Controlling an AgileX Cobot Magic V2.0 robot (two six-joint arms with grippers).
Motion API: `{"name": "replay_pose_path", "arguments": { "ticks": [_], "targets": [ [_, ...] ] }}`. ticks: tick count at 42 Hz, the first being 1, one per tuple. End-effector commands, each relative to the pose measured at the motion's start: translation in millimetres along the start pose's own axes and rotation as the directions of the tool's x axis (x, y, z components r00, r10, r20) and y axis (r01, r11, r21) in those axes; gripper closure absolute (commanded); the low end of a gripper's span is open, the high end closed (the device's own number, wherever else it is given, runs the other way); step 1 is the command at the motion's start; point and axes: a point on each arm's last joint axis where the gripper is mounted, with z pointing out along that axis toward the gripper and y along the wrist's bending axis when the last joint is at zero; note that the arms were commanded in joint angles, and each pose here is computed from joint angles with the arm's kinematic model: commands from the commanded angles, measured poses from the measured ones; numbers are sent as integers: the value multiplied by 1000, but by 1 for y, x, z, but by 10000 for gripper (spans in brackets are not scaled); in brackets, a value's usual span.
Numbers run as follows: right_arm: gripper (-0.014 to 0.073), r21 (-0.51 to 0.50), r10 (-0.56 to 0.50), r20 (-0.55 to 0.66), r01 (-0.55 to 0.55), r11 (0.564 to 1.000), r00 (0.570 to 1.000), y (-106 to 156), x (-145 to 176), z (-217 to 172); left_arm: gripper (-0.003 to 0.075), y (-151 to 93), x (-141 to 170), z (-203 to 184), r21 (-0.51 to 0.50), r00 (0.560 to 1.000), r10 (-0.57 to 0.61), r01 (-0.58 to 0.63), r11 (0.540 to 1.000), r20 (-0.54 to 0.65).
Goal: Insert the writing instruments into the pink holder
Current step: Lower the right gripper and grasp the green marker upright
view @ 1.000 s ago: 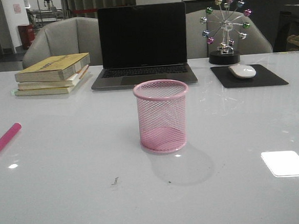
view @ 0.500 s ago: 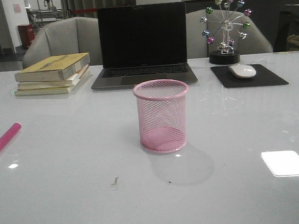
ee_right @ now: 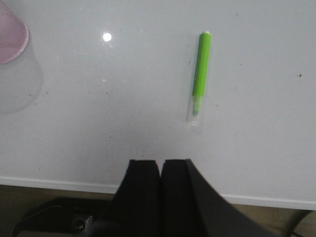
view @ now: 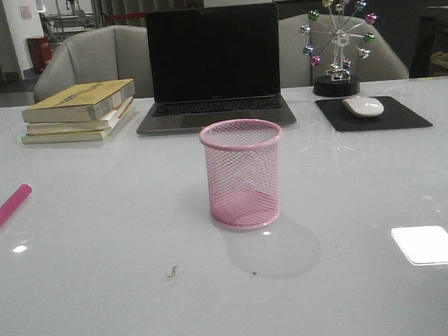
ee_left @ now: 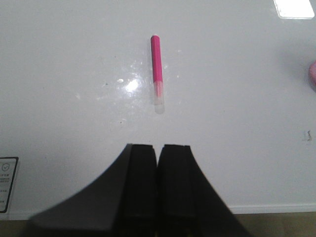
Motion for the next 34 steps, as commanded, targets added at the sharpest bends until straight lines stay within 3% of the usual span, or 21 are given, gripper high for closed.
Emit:
{"name": "replay_pose_path", "arguments": {
  "ticks": [1, 5, 9, 12, 24, 34],
  "targets": [
    [448, 3, 2, 18, -2, 1000, 1000, -1, -14, 7, 576, 1, -12, 4, -11, 999, -1, 2, 1000, 51],
    [275, 6, 6, -25, -6, 1000, 1000, -1, -18, 22, 435, 3, -12, 8, -26, 999, 17, -16, 1000, 35],
    [102, 14, 5, -68, -4, 1000, 998, -3, -22, 37, 228, 0, -15, 9, -3, 998, 12, -12, 1000, 57],
    [62, 20, 11, -98, -9, 1000, 995, -4, -25, 51, 147, -6, -17, 9, 26, 996, 36, -38, 999, 79],
    [67, 91, 132, -188, -116, 989, 973, -34, -53, 103, 138, -46, -12, 4, 240, 972, 209, -230, 943, 109],
    [78, 99, 132, -189, -115, 988, 973, -44, -82, 143, 138, -64, -8, -1, 335, 948, 281, -316, 888, 149]
  ]
}}
